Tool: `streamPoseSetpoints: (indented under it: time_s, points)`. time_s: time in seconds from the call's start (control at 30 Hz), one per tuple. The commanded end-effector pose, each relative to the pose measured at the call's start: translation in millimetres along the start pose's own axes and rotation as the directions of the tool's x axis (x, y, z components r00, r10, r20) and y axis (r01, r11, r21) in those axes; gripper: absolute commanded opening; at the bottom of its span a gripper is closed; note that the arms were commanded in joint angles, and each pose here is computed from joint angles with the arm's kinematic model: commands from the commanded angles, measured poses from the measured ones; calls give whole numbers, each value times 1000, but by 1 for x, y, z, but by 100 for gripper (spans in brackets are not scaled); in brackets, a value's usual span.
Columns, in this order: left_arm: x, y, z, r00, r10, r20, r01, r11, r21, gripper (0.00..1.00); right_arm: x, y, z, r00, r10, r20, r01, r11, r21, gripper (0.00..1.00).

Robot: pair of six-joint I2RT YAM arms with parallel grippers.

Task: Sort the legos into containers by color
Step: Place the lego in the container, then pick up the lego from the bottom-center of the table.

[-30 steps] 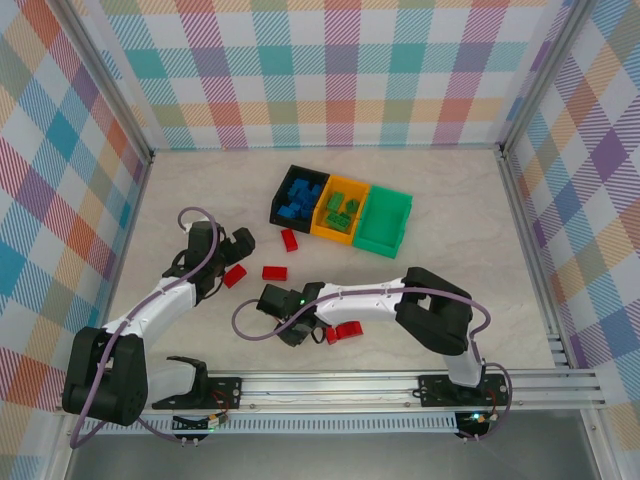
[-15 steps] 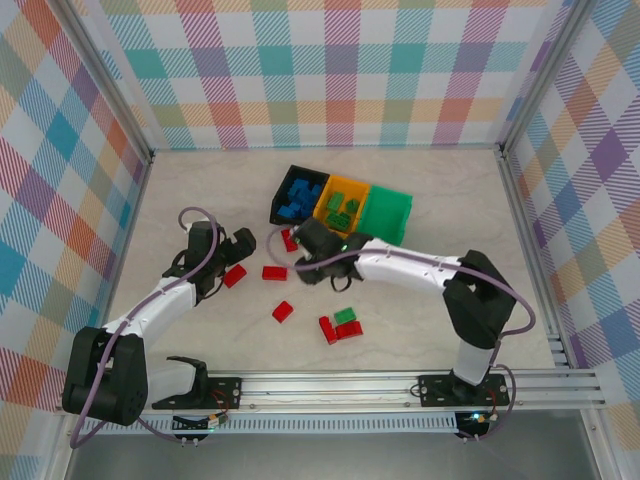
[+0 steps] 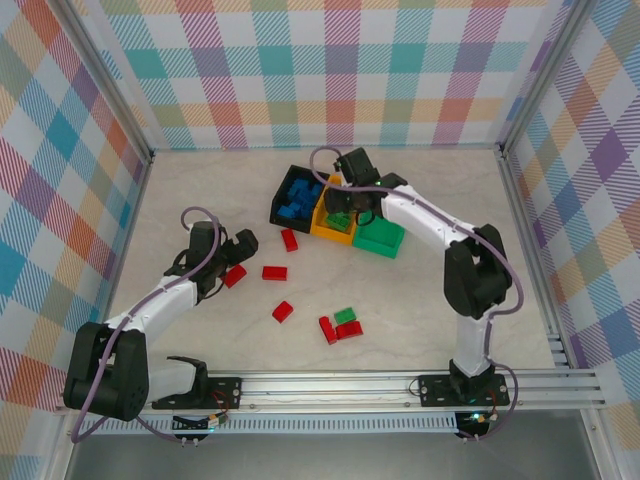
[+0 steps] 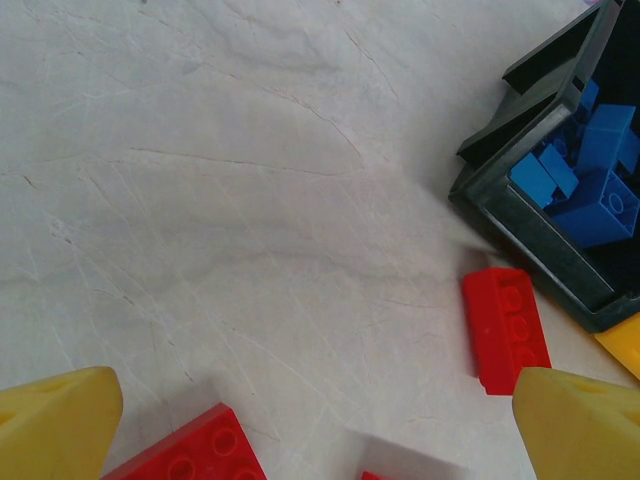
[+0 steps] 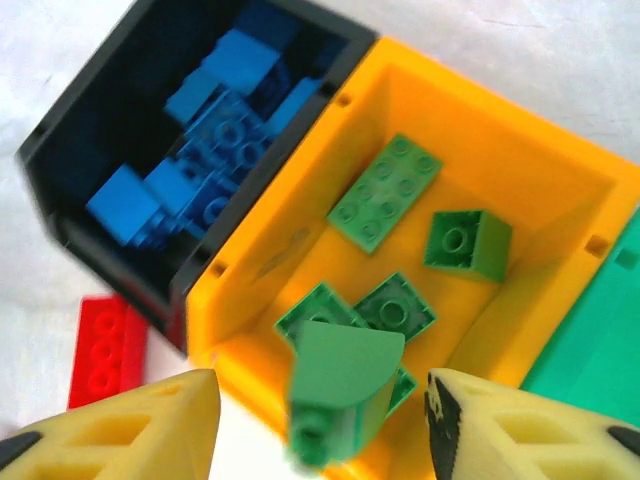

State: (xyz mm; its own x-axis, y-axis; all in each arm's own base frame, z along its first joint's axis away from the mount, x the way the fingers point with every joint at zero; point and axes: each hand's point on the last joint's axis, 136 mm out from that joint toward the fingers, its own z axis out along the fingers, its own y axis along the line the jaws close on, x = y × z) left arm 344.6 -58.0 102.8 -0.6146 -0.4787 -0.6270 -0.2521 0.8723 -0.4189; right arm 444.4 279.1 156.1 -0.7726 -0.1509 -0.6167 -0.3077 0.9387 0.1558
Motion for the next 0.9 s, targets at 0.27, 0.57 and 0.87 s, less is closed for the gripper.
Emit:
streamPoseSetpoints:
  time_s: [0.27, 0.57, 0.87]
  points:
    - [-7, -2, 1, 1000, 13, 15, -13, 1000, 14, 100, 84, 33, -34, 987, -74, -145, 51, 987, -154, 65]
    - [-2, -4, 6, 1000, 1, -7, -1, 1000, 29, 100, 186, 42, -70, 938, -152, -311, 94, 976, -195, 66]
    - [-4, -3, 2, 1000, 4, 15, -4, 1000, 27, 100, 251, 47, -62, 865, -227, -447, 184, 973, -138, 74]
